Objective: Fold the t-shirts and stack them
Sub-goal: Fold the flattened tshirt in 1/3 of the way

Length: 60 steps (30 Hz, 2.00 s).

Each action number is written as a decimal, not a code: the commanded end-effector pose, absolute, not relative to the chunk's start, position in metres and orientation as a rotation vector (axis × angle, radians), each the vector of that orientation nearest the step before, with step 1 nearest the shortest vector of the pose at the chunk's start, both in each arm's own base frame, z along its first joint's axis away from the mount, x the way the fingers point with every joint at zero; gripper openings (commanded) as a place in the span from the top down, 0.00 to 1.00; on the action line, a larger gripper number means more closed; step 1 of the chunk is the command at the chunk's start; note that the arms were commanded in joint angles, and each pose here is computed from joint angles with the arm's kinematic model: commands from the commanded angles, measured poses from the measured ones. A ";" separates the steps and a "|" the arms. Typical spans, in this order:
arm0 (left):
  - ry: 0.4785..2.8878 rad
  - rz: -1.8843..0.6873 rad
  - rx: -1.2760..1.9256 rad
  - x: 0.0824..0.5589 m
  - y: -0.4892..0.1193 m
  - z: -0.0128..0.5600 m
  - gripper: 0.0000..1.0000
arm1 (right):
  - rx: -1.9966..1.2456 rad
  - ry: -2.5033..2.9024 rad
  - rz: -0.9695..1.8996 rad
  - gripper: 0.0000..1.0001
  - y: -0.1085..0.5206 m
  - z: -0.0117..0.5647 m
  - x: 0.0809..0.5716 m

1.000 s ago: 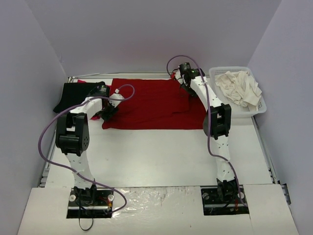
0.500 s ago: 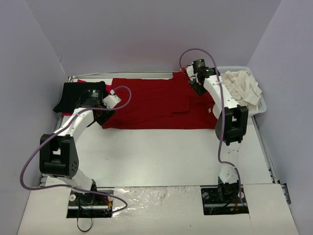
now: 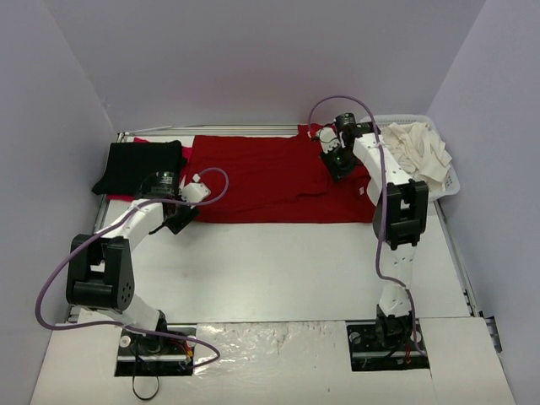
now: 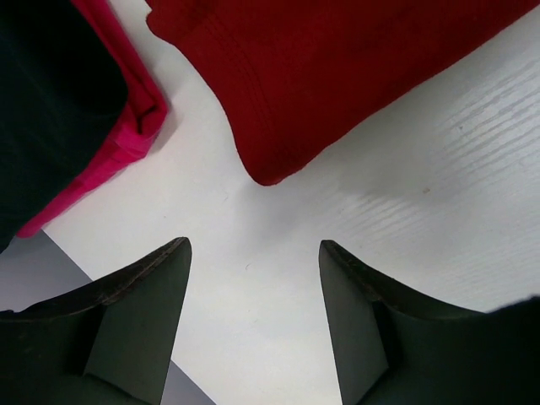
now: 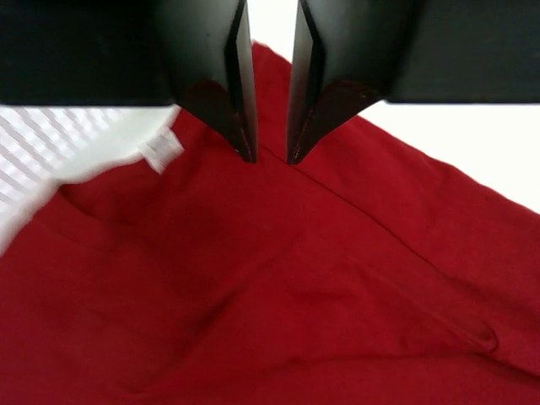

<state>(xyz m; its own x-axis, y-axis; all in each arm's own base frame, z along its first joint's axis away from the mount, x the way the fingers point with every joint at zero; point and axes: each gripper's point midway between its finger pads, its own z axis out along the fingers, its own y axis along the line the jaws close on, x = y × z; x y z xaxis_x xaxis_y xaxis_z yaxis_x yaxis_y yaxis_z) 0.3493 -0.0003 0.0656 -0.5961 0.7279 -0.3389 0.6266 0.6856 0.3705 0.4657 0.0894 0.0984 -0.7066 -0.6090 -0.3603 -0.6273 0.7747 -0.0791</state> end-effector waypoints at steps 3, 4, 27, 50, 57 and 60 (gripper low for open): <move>2.389 0.278 0.956 0.354 -0.005 0.079 0.39 | -1.049 2.704 0.249 0.78 0.109 0.067 0.442; 2.394 0.276 0.951 0.353 -0.006 0.078 0.39 | -1.060 2.711 0.262 0.77 0.110 0.063 0.441; 2.444 0.277 0.886 0.345 -0.003 0.069 0.39 | -1.138 2.715 0.271 0.79 0.128 0.029 0.458; 2.469 0.264 0.871 0.342 -0.003 0.063 0.39 | -1.148 2.540 0.187 1.00 0.146 0.066 0.499; 2.509 0.286 0.874 0.338 0.001 0.053 0.39 | -1.168 2.453 0.138 0.99 0.170 0.054 0.524; 2.528 0.291 0.882 0.336 0.003 0.048 0.39 | -1.192 2.430 0.111 0.82 0.177 0.049 0.529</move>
